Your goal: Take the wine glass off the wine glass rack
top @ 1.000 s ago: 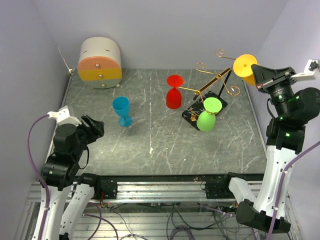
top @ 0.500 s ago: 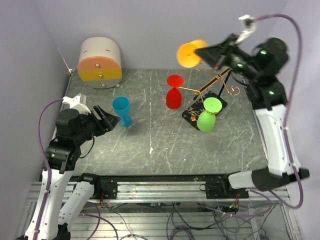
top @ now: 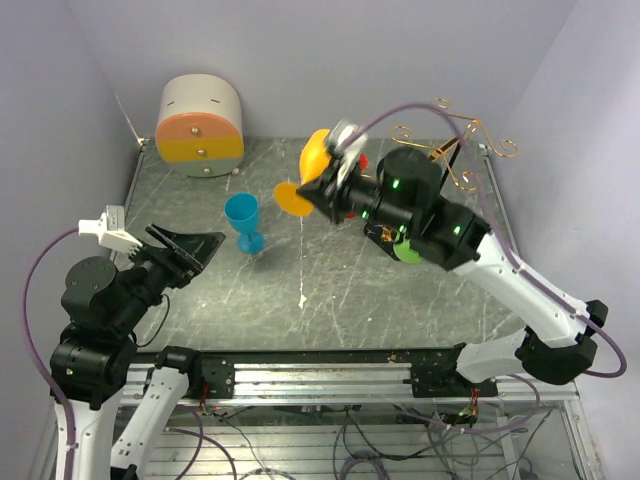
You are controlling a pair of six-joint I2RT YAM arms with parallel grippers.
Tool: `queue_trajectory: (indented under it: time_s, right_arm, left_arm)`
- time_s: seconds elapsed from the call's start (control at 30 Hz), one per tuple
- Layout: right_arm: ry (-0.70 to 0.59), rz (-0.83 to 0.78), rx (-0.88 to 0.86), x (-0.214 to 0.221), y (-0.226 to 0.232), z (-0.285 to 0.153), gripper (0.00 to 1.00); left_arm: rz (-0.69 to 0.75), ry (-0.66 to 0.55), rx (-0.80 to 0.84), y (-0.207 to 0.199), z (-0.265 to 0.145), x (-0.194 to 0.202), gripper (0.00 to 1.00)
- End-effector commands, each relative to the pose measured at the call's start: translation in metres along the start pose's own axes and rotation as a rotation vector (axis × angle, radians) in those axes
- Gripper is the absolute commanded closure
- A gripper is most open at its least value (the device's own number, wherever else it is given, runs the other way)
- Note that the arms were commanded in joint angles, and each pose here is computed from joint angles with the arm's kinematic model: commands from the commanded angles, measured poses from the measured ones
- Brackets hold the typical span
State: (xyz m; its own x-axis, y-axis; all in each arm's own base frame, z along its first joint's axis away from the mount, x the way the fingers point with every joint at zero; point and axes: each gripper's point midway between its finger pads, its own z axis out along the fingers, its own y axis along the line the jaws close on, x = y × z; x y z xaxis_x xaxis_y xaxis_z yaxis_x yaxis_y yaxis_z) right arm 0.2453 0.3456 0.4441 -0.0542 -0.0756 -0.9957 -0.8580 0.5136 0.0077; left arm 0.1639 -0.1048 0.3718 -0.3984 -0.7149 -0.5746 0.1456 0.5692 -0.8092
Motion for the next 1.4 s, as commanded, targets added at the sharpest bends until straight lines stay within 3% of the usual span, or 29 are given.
queue_trajectory:
  time_s: [0.0,0.2,0.47,1.1,1.27,1.37]
  right_arm:
    - [-0.033,-0.262,0.119,0.01,0.017,0.0,1.0]
    - [-0.028,-0.406,0.214,0.058,0.036,0.003,1.0]
    - [-0.133,-0.47,0.212,0.07,0.062,0.004,1.0]
    - [-0.16,-0.708,0.164,0.115,0.128,0.019,1.0]
    - [-0.176,-0.753,0.147,0.122,0.14,0.022,1.0]
    - [-0.171,-0.767,0.123,0.127,0.146,0.022,1.0]
  left_arm:
    - [-0.138,0.023,0.023,-0.018,-0.006,-0.001,0.23]
    - [-0.31,0.173,0.125,-0.035,0.005,0.021,0.23]
    - [-0.406,0.294,0.138,-0.021,0.016,0.048,0.24]
    - [-0.496,0.361,0.158,-0.009,0.027,0.065,0.26]
    - [-0.511,0.379,0.169,-0.006,0.027,0.071,0.31]
    - [-0.503,0.37,0.187,-0.006,0.027,0.071,0.4]
